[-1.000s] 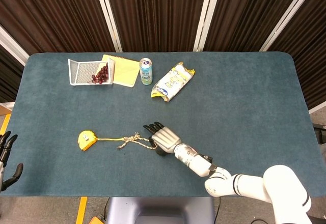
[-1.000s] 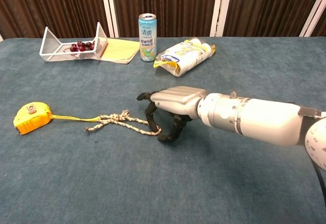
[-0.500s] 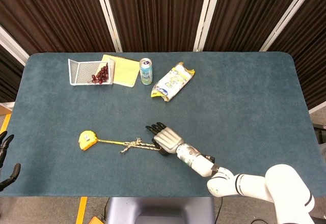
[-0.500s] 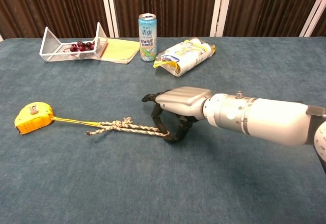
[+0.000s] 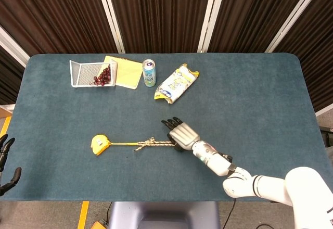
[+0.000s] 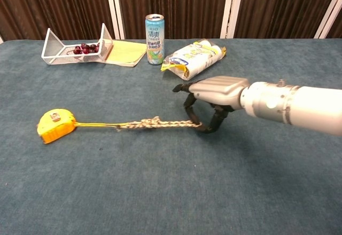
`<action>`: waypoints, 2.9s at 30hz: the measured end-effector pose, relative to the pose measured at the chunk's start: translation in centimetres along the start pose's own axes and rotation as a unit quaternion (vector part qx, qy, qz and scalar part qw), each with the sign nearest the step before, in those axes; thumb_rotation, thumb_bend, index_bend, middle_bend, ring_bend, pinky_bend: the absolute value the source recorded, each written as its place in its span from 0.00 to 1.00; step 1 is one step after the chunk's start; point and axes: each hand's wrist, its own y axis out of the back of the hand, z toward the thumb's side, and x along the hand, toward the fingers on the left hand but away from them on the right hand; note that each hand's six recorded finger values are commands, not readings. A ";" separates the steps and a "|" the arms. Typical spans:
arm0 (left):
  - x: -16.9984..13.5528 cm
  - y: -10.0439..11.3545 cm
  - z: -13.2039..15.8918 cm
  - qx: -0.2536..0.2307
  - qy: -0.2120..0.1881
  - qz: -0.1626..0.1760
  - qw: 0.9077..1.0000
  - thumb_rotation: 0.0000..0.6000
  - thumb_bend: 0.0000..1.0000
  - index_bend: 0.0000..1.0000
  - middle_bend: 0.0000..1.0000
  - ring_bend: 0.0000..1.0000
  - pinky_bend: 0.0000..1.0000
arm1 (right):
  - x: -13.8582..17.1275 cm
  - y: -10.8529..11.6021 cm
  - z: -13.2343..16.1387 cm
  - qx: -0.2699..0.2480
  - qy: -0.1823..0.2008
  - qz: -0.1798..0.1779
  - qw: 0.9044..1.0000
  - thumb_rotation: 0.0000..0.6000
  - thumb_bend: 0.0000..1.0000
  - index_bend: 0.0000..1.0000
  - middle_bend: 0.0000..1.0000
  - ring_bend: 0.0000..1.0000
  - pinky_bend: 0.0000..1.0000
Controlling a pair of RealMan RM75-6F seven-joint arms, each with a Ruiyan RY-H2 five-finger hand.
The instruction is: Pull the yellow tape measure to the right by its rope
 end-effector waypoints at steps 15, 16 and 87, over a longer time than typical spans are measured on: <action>0.1 -0.3 0.1 -0.001 0.000 -0.005 1.000 1.00 0.43 0.04 0.00 0.00 0.02 | 8.2 2.6 -10.4 0.051 -0.099 -0.020 0.994 1.00 0.51 0.74 0.10 0.13 0.00; 0.1 -0.3 0.2 0.000 0.000 -0.006 1.000 1.00 0.43 0.04 0.00 0.00 0.02 | 9.0 2.6 -11.2 0.054 -0.107 -0.020 0.993 1.00 0.51 0.74 0.10 0.13 0.00; 1.3 -2.0 1.1 0.010 -0.018 -0.027 0.999 1.00 0.43 0.04 0.00 0.00 0.02 | 37.8 1.4 -10.8 -0.036 -0.245 -0.185 0.951 1.00 0.18 0.07 0.00 0.00 0.00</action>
